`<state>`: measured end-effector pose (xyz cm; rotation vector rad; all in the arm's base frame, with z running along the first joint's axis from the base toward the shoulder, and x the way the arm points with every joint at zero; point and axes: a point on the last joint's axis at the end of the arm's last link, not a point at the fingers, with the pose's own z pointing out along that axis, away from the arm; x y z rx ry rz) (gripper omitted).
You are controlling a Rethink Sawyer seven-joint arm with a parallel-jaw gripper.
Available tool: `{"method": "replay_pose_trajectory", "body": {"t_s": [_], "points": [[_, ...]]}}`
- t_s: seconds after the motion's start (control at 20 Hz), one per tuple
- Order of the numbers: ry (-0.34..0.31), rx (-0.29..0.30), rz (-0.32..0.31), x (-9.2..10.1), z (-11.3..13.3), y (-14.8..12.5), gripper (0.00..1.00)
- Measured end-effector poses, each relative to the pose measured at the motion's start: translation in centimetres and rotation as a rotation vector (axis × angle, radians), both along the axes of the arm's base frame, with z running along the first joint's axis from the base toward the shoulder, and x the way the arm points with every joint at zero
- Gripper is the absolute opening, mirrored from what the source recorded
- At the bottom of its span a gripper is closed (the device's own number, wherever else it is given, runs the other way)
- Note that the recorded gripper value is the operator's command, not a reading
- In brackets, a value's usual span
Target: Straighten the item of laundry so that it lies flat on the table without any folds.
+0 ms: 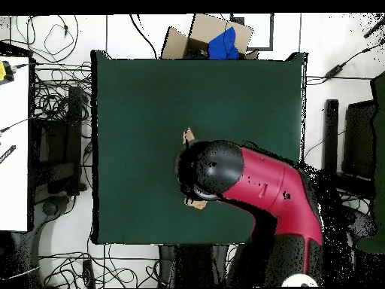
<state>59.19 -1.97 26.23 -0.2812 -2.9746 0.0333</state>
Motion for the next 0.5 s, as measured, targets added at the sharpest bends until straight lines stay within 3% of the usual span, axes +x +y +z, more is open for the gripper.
{"method": "replay_pose_trajectory", "body": {"t_s": [0.5], "points": [[0.02, -0.05, 0.041, -0.84, -0.6, -0.88, 0.0]]}}
